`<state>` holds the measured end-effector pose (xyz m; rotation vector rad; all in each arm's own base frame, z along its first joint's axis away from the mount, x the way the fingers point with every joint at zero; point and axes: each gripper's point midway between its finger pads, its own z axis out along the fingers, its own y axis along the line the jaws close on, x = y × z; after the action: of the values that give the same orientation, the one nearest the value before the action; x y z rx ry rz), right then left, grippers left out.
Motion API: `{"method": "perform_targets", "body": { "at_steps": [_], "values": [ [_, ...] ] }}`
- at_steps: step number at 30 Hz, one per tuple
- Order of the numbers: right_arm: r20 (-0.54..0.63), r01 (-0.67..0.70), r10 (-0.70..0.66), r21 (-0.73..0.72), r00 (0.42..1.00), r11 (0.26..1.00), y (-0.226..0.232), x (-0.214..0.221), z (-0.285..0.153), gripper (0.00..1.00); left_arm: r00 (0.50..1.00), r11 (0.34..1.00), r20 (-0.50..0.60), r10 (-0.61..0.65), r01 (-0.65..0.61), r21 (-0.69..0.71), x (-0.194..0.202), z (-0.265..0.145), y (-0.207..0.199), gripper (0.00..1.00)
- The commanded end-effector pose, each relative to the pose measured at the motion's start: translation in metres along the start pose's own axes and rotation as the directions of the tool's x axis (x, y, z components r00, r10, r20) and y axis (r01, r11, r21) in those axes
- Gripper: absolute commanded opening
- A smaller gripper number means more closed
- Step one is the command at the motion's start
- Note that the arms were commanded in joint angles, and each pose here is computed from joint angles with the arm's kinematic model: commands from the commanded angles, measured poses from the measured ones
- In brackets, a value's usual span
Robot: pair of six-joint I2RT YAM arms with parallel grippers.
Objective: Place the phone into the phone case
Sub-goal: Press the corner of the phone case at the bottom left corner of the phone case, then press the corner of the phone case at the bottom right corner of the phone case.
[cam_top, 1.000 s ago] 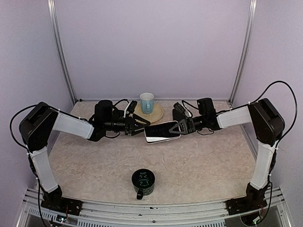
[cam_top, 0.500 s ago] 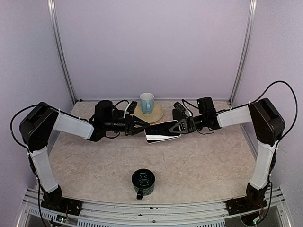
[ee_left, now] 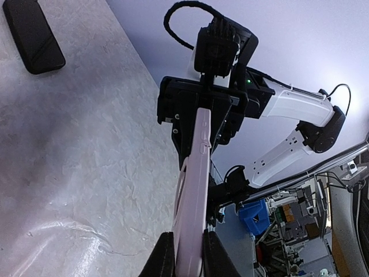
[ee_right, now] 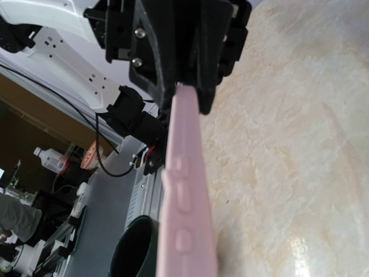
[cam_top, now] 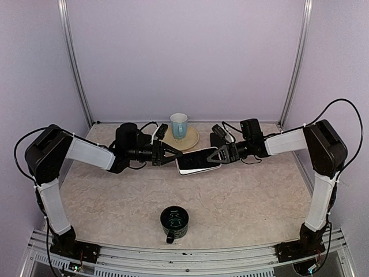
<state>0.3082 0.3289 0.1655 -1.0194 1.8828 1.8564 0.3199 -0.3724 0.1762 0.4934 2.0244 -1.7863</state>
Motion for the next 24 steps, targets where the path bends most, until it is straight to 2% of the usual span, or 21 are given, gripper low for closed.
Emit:
{"method": "perform_targets", "body": {
  "at_steps": [1, 4, 8, 13, 17, 24],
  "values": [
    [0.025, 0.114, -0.115, 0.037, 0.993, 0.993, 0.014, -0.025, -0.005, 0.0, 0.999, 0.999, -0.012, 0.034, -0.033, 0.02, 0.004, 0.005, -0.006, 0.0],
    [0.019, 0.109, -0.11, 0.074, 0.994, 0.991, 0.007, -0.026, -0.005, 0.0, 0.998, 0.998, -0.007, 0.057, -0.057, -0.026, 0.002, 0.006, -0.002, 0.0],
    [0.026, 0.098, -0.102, 0.125, 0.994, 0.987, 0.002, -0.031, -0.007, 0.0, 0.996, 0.995, -0.017, 0.087, -0.087, -0.051, 0.001, 0.008, -0.004, 0.17],
    [0.05, 0.126, -0.132, 0.109, 0.99, 0.986, 0.014, -0.04, -0.008, 0.0, 0.996, 0.995, -0.014, 0.091, -0.091, -0.041, 0.002, 0.01, -0.008, 0.41],
    [0.063, 0.15, -0.156, 0.099, 0.986, 0.984, 0.024, -0.046, -0.01, 0.0, 0.997, 0.996, 0.0, 0.082, -0.082, -0.02, 0.002, 0.007, -0.01, 0.53],
    [0.1, 0.163, -0.172, 0.091, 0.98, 0.982, 0.035, -0.056, -0.016, 0.0, 0.998, 0.998, -0.008, 0.069, -0.069, 0.008, 0.006, 0.009, -0.012, 0.54]
  ]
}}
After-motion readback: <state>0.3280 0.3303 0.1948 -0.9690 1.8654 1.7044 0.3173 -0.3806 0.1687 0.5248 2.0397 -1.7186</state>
